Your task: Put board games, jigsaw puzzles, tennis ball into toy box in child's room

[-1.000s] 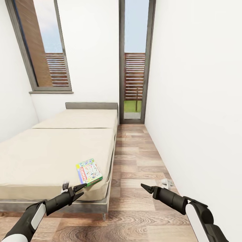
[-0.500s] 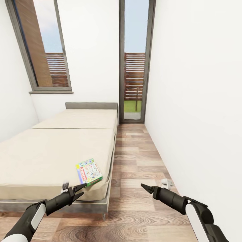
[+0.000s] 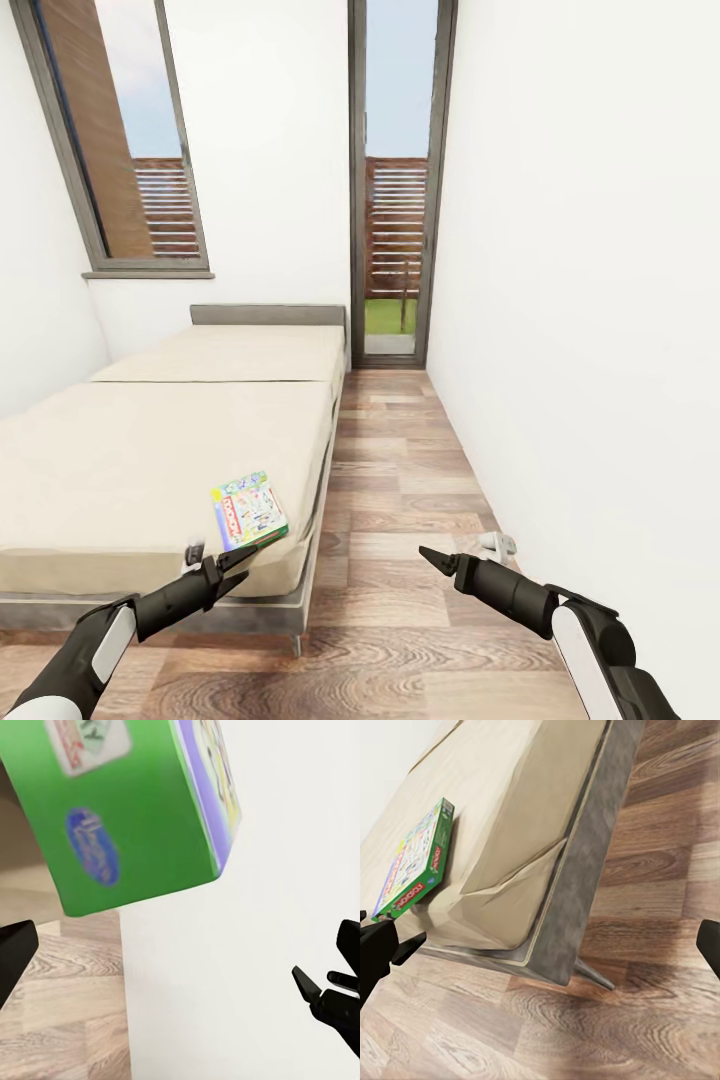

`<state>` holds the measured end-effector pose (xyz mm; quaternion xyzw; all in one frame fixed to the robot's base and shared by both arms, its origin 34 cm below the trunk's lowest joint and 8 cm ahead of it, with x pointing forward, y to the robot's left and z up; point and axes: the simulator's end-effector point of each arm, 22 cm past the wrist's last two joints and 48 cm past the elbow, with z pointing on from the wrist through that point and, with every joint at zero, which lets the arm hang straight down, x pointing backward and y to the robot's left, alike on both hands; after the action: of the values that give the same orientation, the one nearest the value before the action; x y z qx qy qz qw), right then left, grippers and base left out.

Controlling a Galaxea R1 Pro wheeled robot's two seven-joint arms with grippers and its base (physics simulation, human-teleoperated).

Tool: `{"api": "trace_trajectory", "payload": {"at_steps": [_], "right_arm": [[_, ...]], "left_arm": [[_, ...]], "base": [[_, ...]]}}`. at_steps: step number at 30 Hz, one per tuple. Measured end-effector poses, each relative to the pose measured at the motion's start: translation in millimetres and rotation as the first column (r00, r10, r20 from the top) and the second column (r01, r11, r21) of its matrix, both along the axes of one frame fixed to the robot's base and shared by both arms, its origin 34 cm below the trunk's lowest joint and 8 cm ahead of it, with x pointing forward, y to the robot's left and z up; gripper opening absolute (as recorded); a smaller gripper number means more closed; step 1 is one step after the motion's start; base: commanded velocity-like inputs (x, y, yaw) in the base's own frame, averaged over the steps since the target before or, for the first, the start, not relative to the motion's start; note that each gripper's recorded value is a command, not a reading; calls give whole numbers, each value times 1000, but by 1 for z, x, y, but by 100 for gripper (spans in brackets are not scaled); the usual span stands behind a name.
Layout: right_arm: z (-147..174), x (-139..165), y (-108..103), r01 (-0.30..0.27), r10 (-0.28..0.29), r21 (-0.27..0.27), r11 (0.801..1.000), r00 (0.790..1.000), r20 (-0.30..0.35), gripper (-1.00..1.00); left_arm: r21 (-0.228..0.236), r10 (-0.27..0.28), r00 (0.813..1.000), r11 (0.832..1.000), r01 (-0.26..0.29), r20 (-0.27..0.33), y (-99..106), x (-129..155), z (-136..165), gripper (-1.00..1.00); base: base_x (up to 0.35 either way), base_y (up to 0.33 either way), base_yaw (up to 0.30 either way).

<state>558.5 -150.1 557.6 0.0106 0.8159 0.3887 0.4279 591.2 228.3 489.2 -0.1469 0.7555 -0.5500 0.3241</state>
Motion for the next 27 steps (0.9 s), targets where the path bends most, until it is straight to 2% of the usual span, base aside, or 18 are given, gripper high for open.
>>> {"api": "trace_trajectory", "payload": {"at_steps": [21, 27], "right_arm": [[0, 0, 0, 0, 0, 0, 1000, 1000, 0, 100], [0, 0, 0, 0, 0, 0, 1000, 1000, 1, 100]], "left_arm": [[-2, 2, 1000, 1000, -2, 3, 0, 0, 1, 100], [-4, -3, 1000, 1000, 3, -4, 0, -1, 0, 100]], "base": [[0, -2, 0], [82, 127, 0]]}}
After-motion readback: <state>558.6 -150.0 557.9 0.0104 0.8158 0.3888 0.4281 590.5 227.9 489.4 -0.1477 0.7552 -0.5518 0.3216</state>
